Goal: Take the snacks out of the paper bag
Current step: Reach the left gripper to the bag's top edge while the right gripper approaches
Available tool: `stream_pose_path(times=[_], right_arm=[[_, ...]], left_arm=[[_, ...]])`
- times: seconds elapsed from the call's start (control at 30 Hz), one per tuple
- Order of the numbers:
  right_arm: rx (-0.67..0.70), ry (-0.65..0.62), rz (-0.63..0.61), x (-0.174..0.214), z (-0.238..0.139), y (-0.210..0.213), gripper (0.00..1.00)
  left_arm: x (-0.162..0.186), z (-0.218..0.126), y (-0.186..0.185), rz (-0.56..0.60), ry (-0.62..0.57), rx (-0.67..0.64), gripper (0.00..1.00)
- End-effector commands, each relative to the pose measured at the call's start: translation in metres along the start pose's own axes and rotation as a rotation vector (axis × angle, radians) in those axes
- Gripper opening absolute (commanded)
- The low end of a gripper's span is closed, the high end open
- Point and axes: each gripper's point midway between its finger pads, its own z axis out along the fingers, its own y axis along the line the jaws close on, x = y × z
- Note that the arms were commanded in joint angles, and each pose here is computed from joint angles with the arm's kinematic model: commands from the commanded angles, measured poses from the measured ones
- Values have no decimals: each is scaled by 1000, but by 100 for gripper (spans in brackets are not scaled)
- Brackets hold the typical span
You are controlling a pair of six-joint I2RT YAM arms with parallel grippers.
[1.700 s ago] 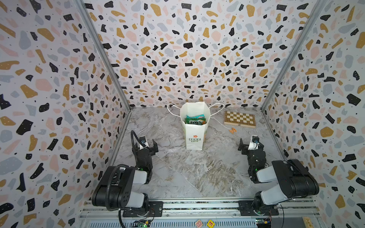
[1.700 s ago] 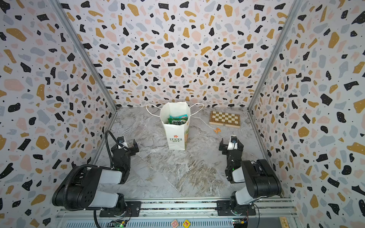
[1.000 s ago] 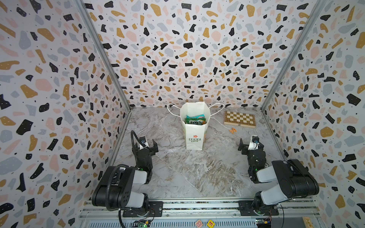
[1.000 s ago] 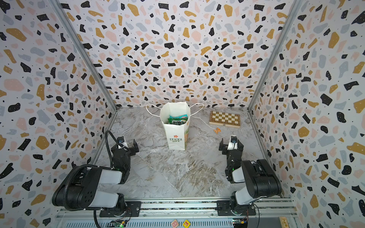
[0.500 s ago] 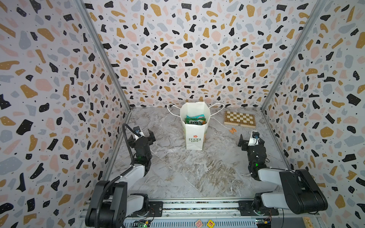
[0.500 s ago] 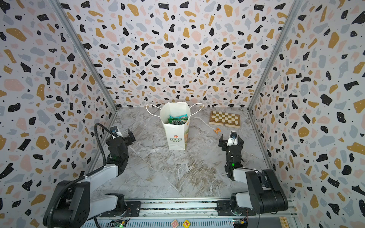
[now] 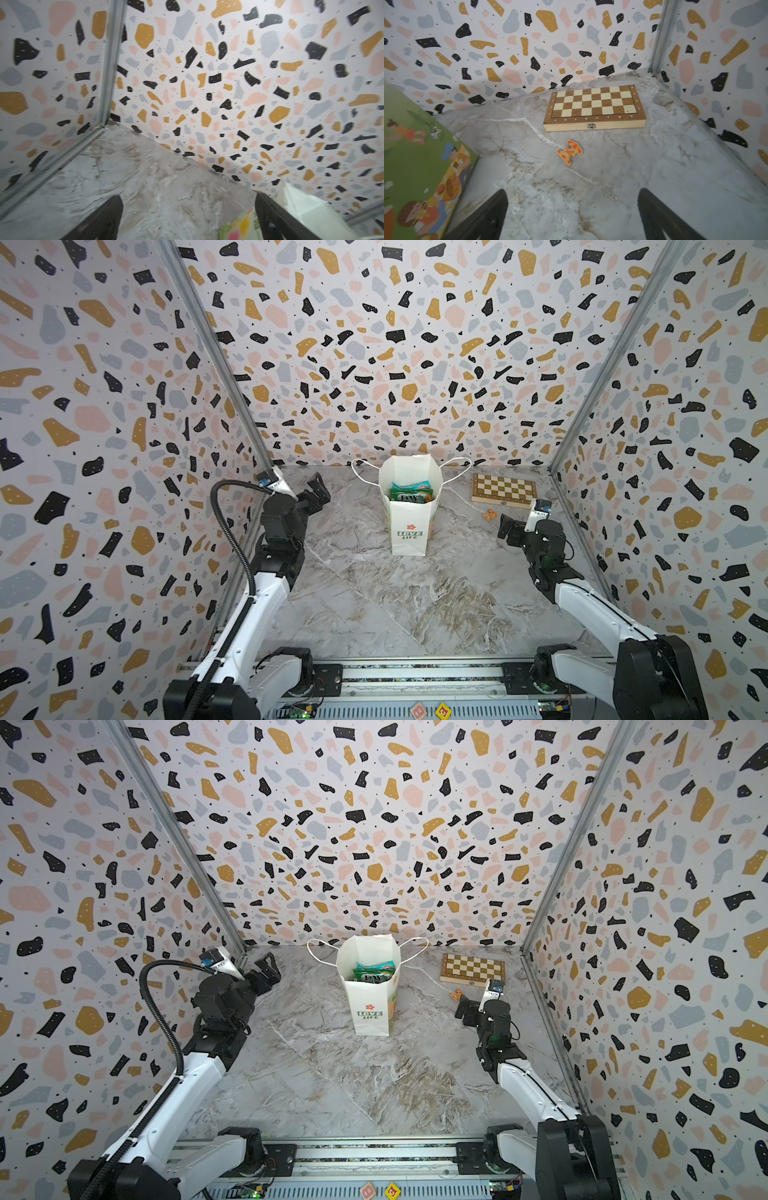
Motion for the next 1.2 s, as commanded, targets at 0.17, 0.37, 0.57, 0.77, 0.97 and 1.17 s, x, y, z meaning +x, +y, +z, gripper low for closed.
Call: stream_pose_path(times=[0.17,0.37,0.57,0.77,0.97,1.17], right_arm=[[-279,98,66,-4,-25,56,99],[-294,111,78,-6,-27,61,99],[-289,110,72,-10,-26,61,99],[-275,126,64,-9,-23,60,99],[-281,135,62,-4,-23,60,99],[-284,150,61,4,-22,60,99]], left_arm=[[-23,19,-77,-261,89,336,98],[-9,52,-95,-265,209,341,87],[12,79,-106,-287,288,335,73],[34,96,-110,-299,365,340,54],[46,99,-119,-321,406,391,39],[51,99,-120,-322,417,405,23]])
